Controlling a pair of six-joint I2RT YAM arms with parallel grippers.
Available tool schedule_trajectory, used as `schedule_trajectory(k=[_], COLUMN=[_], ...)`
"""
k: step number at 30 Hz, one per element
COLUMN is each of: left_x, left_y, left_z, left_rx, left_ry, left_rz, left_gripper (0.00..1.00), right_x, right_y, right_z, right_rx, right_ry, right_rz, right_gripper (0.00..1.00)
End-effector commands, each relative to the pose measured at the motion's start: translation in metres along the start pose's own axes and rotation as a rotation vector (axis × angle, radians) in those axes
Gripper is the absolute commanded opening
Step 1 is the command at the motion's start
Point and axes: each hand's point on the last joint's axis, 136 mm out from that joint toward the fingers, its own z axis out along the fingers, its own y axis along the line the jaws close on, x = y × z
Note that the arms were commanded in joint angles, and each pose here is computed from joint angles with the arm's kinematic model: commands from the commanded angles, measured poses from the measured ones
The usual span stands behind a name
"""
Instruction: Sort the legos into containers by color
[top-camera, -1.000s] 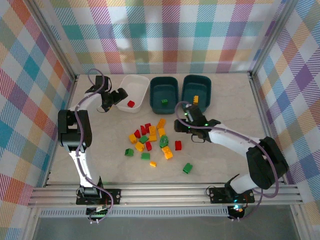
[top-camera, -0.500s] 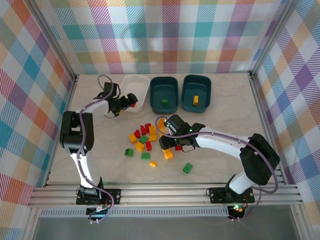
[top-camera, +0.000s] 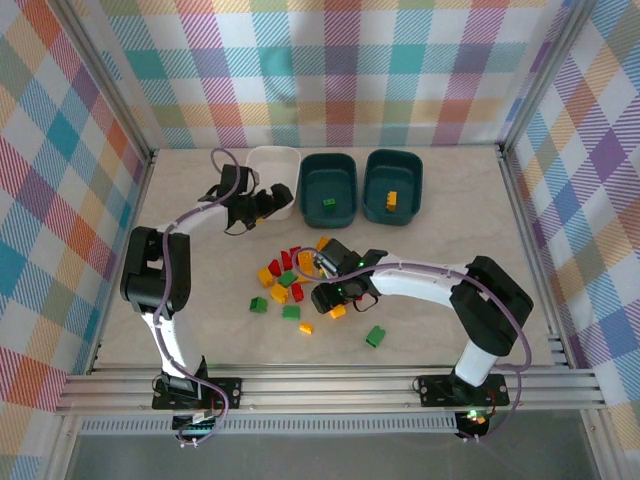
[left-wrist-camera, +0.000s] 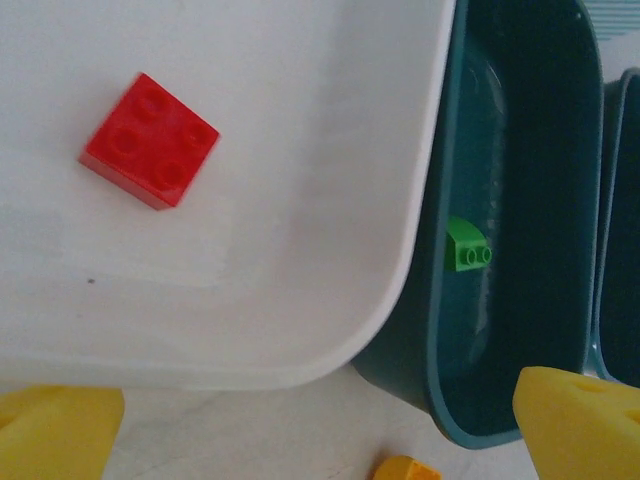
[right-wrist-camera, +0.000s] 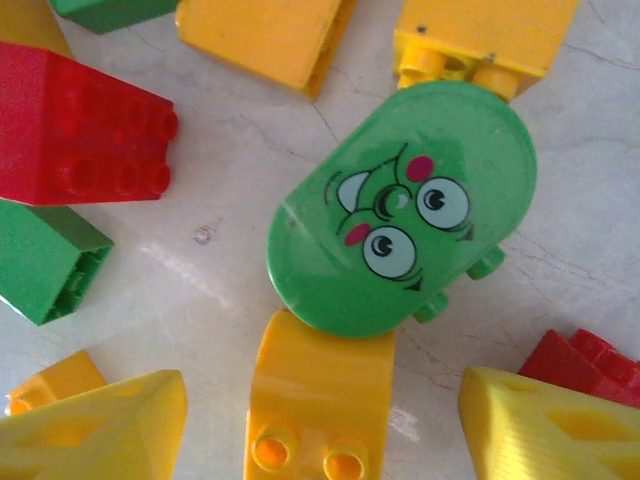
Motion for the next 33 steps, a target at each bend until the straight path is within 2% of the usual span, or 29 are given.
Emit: schedule_trajectory(k=[1,5,10,14,20,25,28,30,33], left_x=[-0.001,0.002,-0.003,-0.003,0.018,0.036,0.052,0.066,0.096], left_y=[-0.021,-0.031,-0.041,-0.034,-0.019,-0.002,0.011,0.016,0.024], left_z=[-0.005,-0.014,-0.053,-0.092,-0.126,-0.145,-0.147,-0.140,-0.123], left_rx=[0.055,0.084,0.076,0.009,-0.025,-0.067,-0.079,-0.065,-0.084], left_ry=[-0.010,-0.012,-0.095,-0.175,-0.219,-0.242,-0.229,-0.188,-0.094], left_rz=[0.024,0.025,0.027,0.009,0.003,-0.017,-0.049,-0.069,-0.065], left_gripper=[1.00,1.00,1.00,1.00,1.00,1.00,1.00,1.00,1.00], right_x=[0.011,0.014,0.021,0.024,0.014,-0.016,-0.047,-0.072,-0.108], right_y=[0.000,-0.001,0.002,0.003,0.002,0.003,-0.013,-0.040,-0.100], right_z=[0.005,0.006,0.008,0.005,-0.006,-0.046,-0.082,-0.102,-0.116], right_rx=[0.022,0.035,0.047,0.060,0.079,0.087,0.138,0.189,0.251], right_ry=[0.057,0.064,0.085,0.089,0.033,-0.105,-0.225,-0.296,-0.377], right_rz=[-0.016,-0.011,-0.027,-0.039,-0.029,-0.022,-0.027,0.015,0.158], right_gripper=[0.70,0.62,0.54,0.47,0.35,0.30,0.30,0.30,0.31])
